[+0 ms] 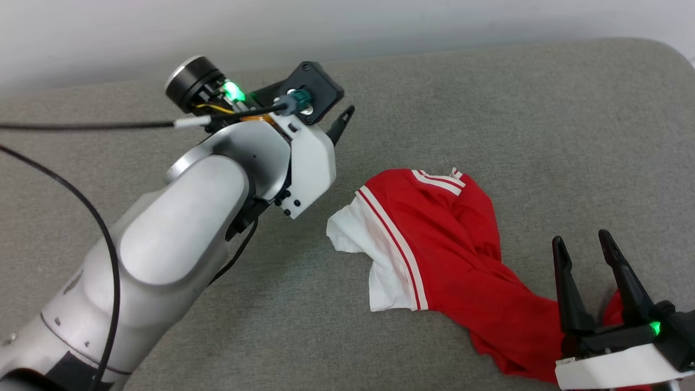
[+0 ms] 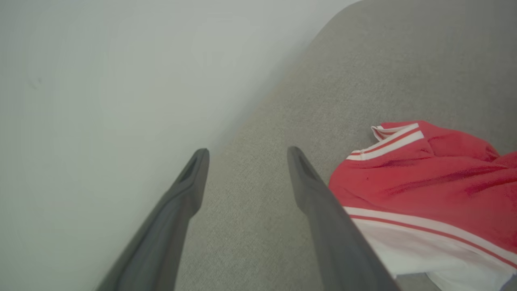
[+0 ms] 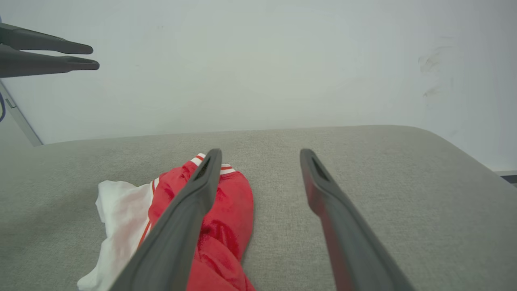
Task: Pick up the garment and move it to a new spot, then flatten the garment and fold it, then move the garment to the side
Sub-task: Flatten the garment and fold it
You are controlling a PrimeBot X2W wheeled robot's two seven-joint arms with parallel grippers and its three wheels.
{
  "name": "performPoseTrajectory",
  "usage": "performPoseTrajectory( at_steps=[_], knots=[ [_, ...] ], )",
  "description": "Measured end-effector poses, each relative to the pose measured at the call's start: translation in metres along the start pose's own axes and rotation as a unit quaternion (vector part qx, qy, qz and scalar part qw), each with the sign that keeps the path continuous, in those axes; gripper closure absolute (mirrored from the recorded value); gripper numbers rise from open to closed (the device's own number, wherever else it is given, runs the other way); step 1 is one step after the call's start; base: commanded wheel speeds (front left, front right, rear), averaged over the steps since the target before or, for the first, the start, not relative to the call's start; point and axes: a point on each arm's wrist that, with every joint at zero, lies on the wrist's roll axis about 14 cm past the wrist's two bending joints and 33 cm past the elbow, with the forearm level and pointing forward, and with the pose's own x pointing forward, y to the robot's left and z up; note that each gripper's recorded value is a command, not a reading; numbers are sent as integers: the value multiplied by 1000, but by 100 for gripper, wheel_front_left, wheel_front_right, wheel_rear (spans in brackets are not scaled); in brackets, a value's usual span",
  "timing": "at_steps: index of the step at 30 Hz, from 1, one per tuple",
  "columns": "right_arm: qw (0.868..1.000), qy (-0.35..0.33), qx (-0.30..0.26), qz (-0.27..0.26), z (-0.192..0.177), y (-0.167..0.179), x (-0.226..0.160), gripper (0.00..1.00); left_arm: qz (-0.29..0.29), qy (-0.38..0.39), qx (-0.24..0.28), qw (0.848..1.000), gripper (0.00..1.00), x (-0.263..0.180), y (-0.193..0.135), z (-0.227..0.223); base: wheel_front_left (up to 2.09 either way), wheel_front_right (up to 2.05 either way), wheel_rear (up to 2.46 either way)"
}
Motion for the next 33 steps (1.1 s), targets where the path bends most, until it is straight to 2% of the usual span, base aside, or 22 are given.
performPoseTrajectory(
  at_steps=[5, 10, 15, 20, 26, 32, 33],
  knots=[
    [1000, 10, -1, -4, -8, -2, 6, 0, -95, 115, 5, 989, 0, 15, -31, -24, 0, 0, 0],
    [1000, 18, -2, -5, -15, -2, 12, 0, -172, 238, 26, 955, 0, 13, -55, -61, 0, 0, 0],
    [1000, 24, -2, -9, -21, -4, 20, 0, -232, 322, 43, 917, 0, 8, -74, -88, 0, 0, 0],
    [999, 35, -1, -11, -31, -4, 28, 0, -267, 366, 58, 890, 0, 8, -88, -110, 0, 0, 0],
    [999, 47, 1, -17, -42, -7, 35, 0, -308, 434, 80, 843, 0, -7, -113, -156, 0, 0, 0],
    [998, 57, -1, -24, -49, -11, 38, 0, -322, 438, 93, 834, 0, -7, -119, -166, 0, 0, 0],
    [998, 58, -1, -24, -50, -12, 38, 0, -322, 435, 91, 836, 58, -6, -119, -166, 0, 0, 0]
  ],
)
